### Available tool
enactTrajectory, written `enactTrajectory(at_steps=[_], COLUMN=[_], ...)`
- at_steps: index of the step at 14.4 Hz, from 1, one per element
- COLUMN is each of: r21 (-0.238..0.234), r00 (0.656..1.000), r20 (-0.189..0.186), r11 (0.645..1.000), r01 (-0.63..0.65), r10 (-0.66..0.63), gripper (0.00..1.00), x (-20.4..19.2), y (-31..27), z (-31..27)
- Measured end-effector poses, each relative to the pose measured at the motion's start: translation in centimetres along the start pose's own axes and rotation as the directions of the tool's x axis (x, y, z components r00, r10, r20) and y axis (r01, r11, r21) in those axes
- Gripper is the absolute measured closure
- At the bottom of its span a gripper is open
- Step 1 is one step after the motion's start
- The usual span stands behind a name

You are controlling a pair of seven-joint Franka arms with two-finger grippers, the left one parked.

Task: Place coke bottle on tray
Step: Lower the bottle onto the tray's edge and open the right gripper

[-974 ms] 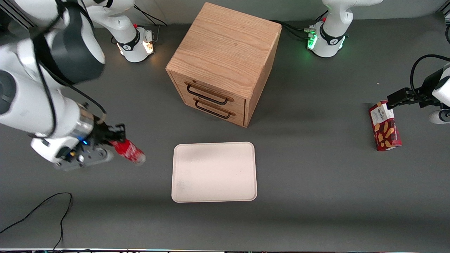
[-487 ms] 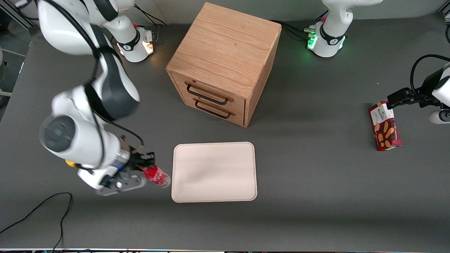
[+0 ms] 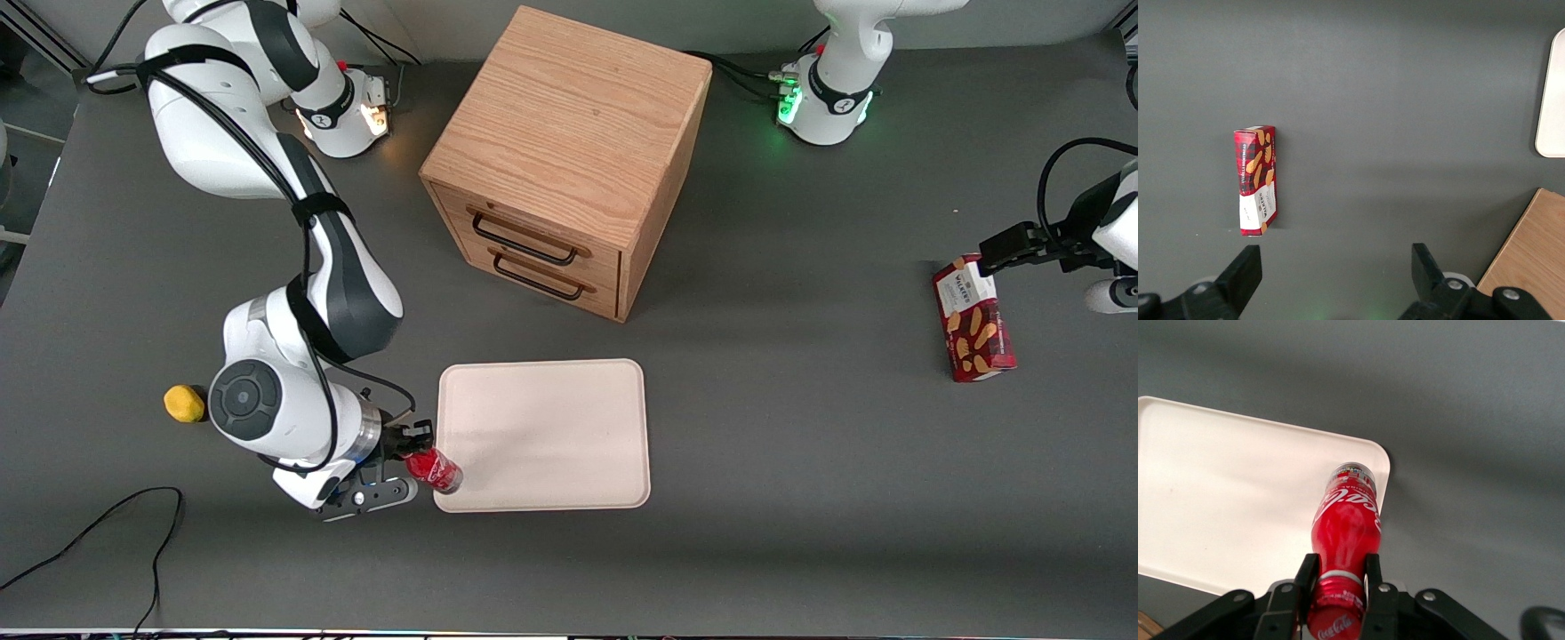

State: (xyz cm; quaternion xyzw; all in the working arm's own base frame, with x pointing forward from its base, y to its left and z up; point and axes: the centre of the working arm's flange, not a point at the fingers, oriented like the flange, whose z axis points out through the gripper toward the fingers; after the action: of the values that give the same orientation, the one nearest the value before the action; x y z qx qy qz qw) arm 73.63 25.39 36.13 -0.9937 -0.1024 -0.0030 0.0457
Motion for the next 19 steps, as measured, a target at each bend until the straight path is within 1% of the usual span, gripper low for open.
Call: enactTrajectory(at_steps=[2, 3, 7, 11, 12, 13, 14, 16, 17, 18, 19], r21=[-0.001, -0.001, 0.002, 0.008, 0.009, 0.01, 0.012, 0.013, 0.014, 0.015, 0.016], r00=[1.0, 1.0, 1.0, 1.0, 0.999, 0.999, 0.999, 0.999, 0.999, 0.999, 0.999], r20=[0.016, 0.016, -0.003, -0.01, -0.012, -0.019, -0.023, -0.025, -0.028, -0.034, -0.04], r11=[1.0, 1.0, 1.0, 1.0, 1.0, 0.999, 0.999, 0.999, 0.999, 0.999, 0.999], r01=[-0.001, -0.001, -0.006, -0.029, -0.03, -0.031, -0.032, -0.033, -0.033, -0.034, -0.034], r10=[0.001, 0.001, 0.006, 0.029, 0.03, 0.031, 0.032, 0.033, 0.034, 0.034, 0.034], gripper=[0.67, 0.67, 0.67, 0.67, 0.63, 0.55, 0.43, 0.25, 0.13, 0.04, 0.0], x=[-0.1, -0.1, 0.0, -0.1, -0.1, -0.1, -0.1, 0.0, 0.0, 0.1, 0.1], y=[0.1, 0.1, 0.0, -0.6, -0.8, -0.9, -1.0, -1.1, -1.1, -1.1, -1.1], z=[1.0, 1.4, 2.8, 4.0, 4.1, 4.0, 3.9, 3.9, 3.9, 3.8, 3.6])
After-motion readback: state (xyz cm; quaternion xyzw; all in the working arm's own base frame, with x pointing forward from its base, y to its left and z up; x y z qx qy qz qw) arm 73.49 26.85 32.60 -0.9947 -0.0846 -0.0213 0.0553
